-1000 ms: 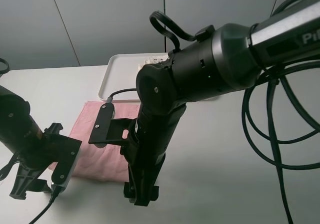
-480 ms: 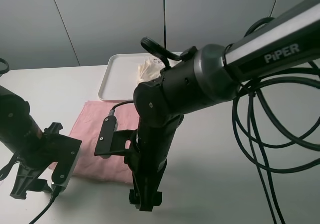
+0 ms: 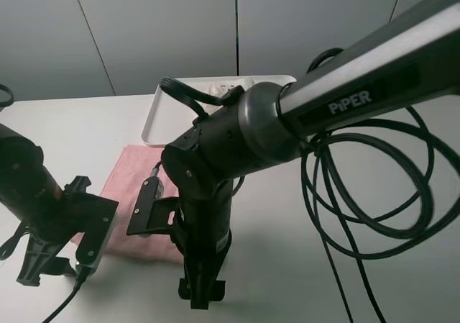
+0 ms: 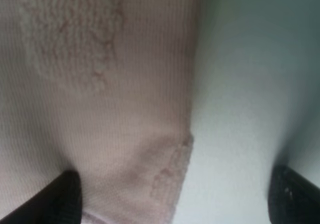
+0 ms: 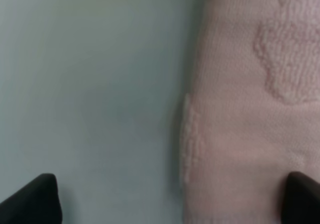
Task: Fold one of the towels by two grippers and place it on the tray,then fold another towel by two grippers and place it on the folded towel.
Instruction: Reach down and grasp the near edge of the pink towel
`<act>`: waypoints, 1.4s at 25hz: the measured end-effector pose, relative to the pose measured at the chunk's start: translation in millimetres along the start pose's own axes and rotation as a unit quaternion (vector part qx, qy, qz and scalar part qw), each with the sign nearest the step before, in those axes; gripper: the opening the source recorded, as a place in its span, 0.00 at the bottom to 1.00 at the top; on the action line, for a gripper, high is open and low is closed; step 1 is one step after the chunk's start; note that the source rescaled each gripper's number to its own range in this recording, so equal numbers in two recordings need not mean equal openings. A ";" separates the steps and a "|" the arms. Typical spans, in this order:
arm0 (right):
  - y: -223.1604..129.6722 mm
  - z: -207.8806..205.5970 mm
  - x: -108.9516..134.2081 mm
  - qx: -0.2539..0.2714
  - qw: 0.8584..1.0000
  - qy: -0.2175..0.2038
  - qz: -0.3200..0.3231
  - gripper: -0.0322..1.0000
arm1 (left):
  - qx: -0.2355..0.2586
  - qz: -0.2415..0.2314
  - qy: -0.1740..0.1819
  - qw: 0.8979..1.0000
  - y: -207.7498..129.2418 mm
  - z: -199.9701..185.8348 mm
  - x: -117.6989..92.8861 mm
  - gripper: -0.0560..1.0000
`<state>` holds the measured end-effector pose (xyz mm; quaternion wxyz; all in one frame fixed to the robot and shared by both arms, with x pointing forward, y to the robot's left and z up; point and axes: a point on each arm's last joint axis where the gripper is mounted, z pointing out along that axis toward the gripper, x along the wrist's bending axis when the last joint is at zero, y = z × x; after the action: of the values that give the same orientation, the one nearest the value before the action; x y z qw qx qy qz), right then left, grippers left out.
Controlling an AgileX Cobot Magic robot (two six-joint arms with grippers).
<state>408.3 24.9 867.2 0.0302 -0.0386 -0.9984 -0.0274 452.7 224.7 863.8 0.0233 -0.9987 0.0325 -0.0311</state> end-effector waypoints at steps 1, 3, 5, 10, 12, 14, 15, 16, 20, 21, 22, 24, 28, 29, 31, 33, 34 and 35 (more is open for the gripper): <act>-0.9 2.3 0.0 0.006 1.000 0.002 0.005 0.95 | 0.000 0.000 0.000 1.000 0.0 0.0 0.0 0.97; -1.1 3.6 -0.7 0.010 1.000 0.000 0.008 0.94 | 0.000 0.000 0.000 1.000 0.0 0.0 0.0 0.97; -0.5 3.7 -1.6 0.011 1.000 -0.003 0.011 0.92 | 0.000 0.000 0.000 1.000 0.0 0.0 0.0 0.97; -0.1 5.1 -2.4 0.013 1.000 -0.005 0.014 0.74 | 0.000 0.000 0.000 1.000 0.0 0.0 0.0 0.97; -0.2 5.9 -2.4 0.014 1.000 -0.005 0.014 0.68 | 0.000 0.000 0.000 1.000 0.0 0.0 0.0 0.97; 0.2 6.3 -3.0 0.013 1.000 -0.007 0.015 0.62 | 0.000 0.000 0.000 1.000 0.0 0.0 0.0 0.97; -0.2 7.7 -3.4 0.016 1.000 -0.008 0.017 0.59 | 0.000 0.000 0.000 1.000 0.0 0.0 0.0 0.97; 0.3 8.5 -4.1 0.016 1.000 -0.011 0.021 0.55 | 0.000 0.000 0.000 1.000 0.0 0.0 0.0 0.97; 1.0 10.5 -8.1 0.019 0.999 -0.028 0.042 0.28 | 0.000 0.000 0.000 1.000 0.0 0.0 0.0 0.97; 1.5 10.0 -9.5 0.018 0.998 -0.035 0.044 0.19 | 0.000 0.000 0.000 1.000 0.0 0.0 0.0 0.97; 1.5 9.7 -10.5 0.019 0.998 -0.040 0.045 0.11 | 0.000 0.000 0.000 1.000 0.0 0.0 0.0 0.97; 1.6 9.6 -11.1 0.019 0.998 -0.043 0.051 0.05 | 0.000 0.000 0.000 1.000 0.0 0.0 0.0 0.97; 1.5 9.6 -11.2 0.019 0.997 -0.044 0.055 0.05 | 0.000 0.000 0.001 1.000 0.1 0.0 0.1 0.97; 1.5 9.6 -11.2 0.019 0.997 -0.044 0.055 0.05 | 0.000 0.000 0.001 1.000 0.1 0.0 0.1 0.97; 1.5 9.6 -11.2 0.019 0.997 -0.044 0.055 0.05 | 0.000 0.000 0.001 1.000 0.1 0.0 0.1 0.97; 1.5 9.6 -11.2 0.019 0.997 -0.044 0.056 0.05 | 0.000 -0.001 0.001 1.000 0.1 0.0 0.1 0.97; 1.4 10.2 -11.2 0.020 0.997 -0.044 0.056 0.05 | -0.001 -0.006 0.002 1.000 0.2 0.0 0.3 0.97; 1.4 10.2 -11.2 0.020 0.997 -0.044 0.056 0.05 | -0.001 -0.013 0.003 1.000 0.2 0.0 0.5 0.97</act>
<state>419.0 26.1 856.4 -0.0114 -0.0950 -0.9954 -0.0041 453.2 224.4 863.8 0.0215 -0.9990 0.0195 -0.0340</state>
